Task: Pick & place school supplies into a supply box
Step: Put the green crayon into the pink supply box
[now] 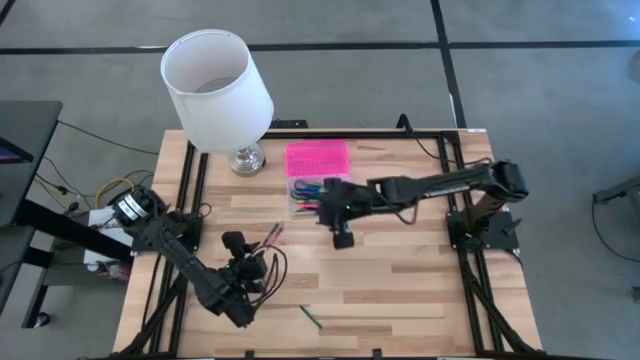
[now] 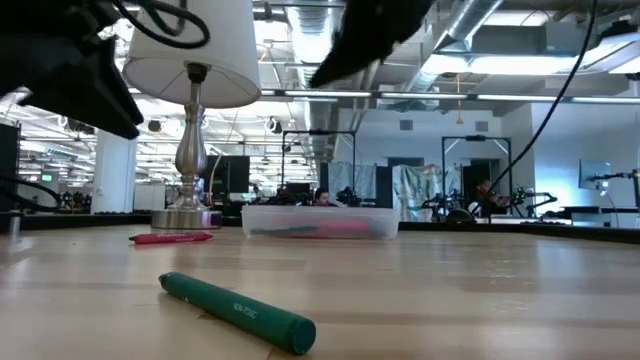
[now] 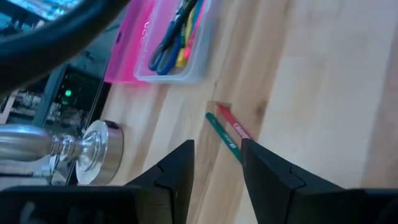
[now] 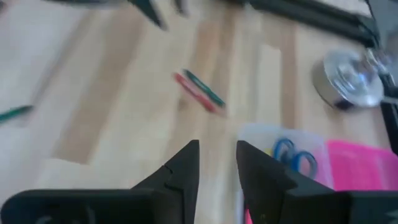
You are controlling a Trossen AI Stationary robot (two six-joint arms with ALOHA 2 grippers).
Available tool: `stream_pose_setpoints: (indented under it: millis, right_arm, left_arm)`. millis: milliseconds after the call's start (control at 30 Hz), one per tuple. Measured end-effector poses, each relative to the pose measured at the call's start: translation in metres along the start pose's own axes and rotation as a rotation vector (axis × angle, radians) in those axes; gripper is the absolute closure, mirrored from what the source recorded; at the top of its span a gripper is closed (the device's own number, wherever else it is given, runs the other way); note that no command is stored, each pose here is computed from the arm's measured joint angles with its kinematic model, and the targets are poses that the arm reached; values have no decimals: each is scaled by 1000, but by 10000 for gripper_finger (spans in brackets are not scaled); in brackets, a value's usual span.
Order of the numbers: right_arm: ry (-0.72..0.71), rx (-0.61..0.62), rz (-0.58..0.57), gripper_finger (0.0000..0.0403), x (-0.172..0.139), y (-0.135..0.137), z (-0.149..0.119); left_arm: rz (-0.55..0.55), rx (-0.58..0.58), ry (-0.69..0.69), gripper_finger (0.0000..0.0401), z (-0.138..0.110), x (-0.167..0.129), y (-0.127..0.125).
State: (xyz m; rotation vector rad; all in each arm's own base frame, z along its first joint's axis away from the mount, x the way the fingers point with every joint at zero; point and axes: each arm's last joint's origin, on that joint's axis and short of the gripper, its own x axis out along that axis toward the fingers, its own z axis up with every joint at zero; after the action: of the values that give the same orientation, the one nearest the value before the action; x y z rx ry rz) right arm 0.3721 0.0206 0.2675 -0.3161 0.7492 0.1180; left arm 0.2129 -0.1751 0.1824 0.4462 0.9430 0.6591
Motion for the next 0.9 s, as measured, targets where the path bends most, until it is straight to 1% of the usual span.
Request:
stream_pose_setpoints:
  millis: [100, 167, 267, 367, 467, 667, 800, 900]
  right_arm:
    - [-40, -30, 26, 304, -17, 14, 9]
    - [-66, -55, 43, 305, -29, 24, 14]
    - [-88, -96, 72, 305, -43, 38, 19]
    - [-106, -134, 103, 305, -56, 52, 22]
    - [-114, -163, 130, 305, -67, 64, 23]
    - [-114, -184, 171, 305, -82, 81, 23]
    - [-115, -229, 201, 305, -86, 95, 23]
    - [-113, -276, 181, 305, -89, 105, 23]
  left_arm:
    - [9, -35, 22, 274, 6, 8, 3]
    - [-13, -61, 32, 274, 10, 13, 1]
    - [-86, -59, 35, 274, 17, 17, -5]
    - [-163, -17, -18, 274, 27, 19, -14]
    - [-230, 57, -114, 274, 41, 18, -22]
    - [-321, 239, -394, 274, 74, 9, -34]
    - [-303, 324, -577, 274, 94, 0, -36]
    - [-246, 368, -684, 274, 105, -6, -34]
